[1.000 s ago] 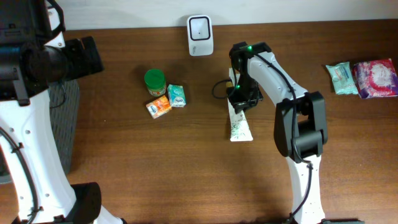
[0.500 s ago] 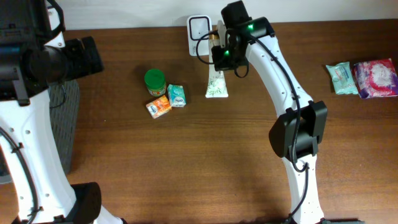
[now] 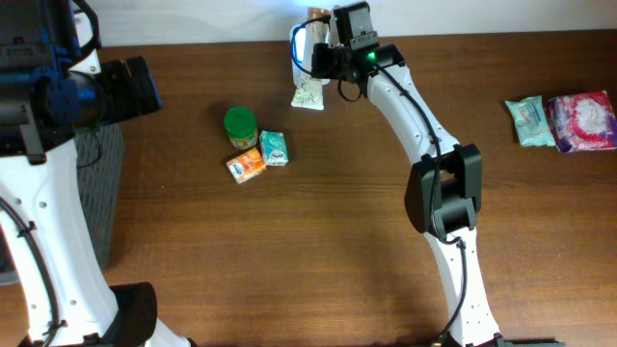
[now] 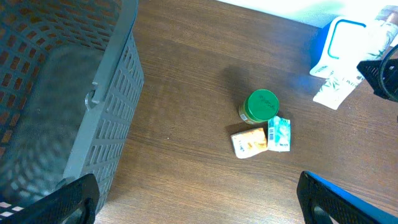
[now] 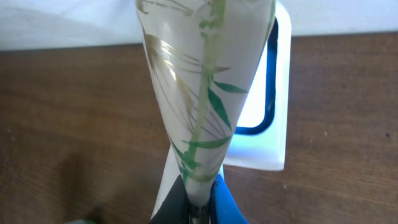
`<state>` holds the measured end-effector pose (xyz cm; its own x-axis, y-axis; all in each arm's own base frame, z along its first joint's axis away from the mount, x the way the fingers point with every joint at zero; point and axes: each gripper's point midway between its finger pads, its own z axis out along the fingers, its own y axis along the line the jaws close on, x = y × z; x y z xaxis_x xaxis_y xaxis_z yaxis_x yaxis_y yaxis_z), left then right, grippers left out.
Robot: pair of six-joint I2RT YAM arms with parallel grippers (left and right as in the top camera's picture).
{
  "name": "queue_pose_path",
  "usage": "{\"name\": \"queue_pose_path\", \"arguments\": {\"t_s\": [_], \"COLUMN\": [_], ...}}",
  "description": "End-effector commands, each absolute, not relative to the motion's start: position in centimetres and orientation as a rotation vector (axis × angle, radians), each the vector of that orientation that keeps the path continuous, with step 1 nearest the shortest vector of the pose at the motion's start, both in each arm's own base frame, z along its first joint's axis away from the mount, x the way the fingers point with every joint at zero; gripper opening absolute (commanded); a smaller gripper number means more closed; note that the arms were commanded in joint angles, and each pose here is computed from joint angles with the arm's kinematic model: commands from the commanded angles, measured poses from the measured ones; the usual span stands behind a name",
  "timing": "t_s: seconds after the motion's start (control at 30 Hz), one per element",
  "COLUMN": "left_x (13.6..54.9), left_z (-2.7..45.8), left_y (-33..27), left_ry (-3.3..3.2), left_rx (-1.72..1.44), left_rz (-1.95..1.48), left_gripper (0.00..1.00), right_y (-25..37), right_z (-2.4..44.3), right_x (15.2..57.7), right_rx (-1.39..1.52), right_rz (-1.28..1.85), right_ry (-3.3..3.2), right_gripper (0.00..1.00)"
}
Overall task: Scan the item barcode
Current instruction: 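Hold the tube at the scanner, then carry it right and release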
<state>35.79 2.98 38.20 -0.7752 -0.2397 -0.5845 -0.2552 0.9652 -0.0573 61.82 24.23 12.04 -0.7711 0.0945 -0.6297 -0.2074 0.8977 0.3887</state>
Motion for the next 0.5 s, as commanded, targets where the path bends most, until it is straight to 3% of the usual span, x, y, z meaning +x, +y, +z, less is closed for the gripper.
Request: {"name": "queue_pose_path", "arguments": {"t_s": [0.0, 0.13, 0.2, 0.27, 0.3, 0.33, 0.4, 0.47], "left_x": [35.7, 35.7, 35.7, 35.7, 35.7, 35.7, 35.7, 35.7], "left_z": [38.4, 38.4, 38.4, 38.4, 38.4, 38.4, 38.4, 38.4], "left_y": [3.0, 3.0, 3.0, 3.0, 3.0, 3.0, 3.0, 3.0], "left_ry": [2.483, 2.483, 2.483, 2.483, 2.483, 2.483, 2.483, 2.483], "left_rx": [-0.354, -0.355, -0.354, -0.355, -0.354, -0.354, -0.355, -0.355], "left_rz": [0.023, 0.023, 0.023, 0.023, 0.023, 0.023, 0.023, 0.023], "left_gripper": [0.99, 0.99, 0.99, 0.99, 0.99, 0.99, 0.99, 0.99], "right_y": [24.7, 19.2, 13.9, 3.8, -0.7, -8.3, -12.8, -16.6], "right_z": [15.1, 20.2, 22.5, 22.8, 21.3, 16.9, 12.1, 9.2], "right_x": [62.3, 62.4, 61.5, 58.8, 56.9, 51.2, 47.1, 45.6], "right_rx": [-0.084, 0.004, 0.1, 0.257, 0.269, 0.015, -0.019, 0.081], "right_rz": [0.619, 0.583, 0.537, 0.421, 0.347, 0.211, 0.204, 0.09], "right_ry": [2.312, 2.276, 2.297, 2.403, 2.492, 2.732, 2.884, 2.938], "right_gripper": [0.04, 0.04, 0.04, 0.04, 0.04, 0.04, 0.04, 0.04]}}
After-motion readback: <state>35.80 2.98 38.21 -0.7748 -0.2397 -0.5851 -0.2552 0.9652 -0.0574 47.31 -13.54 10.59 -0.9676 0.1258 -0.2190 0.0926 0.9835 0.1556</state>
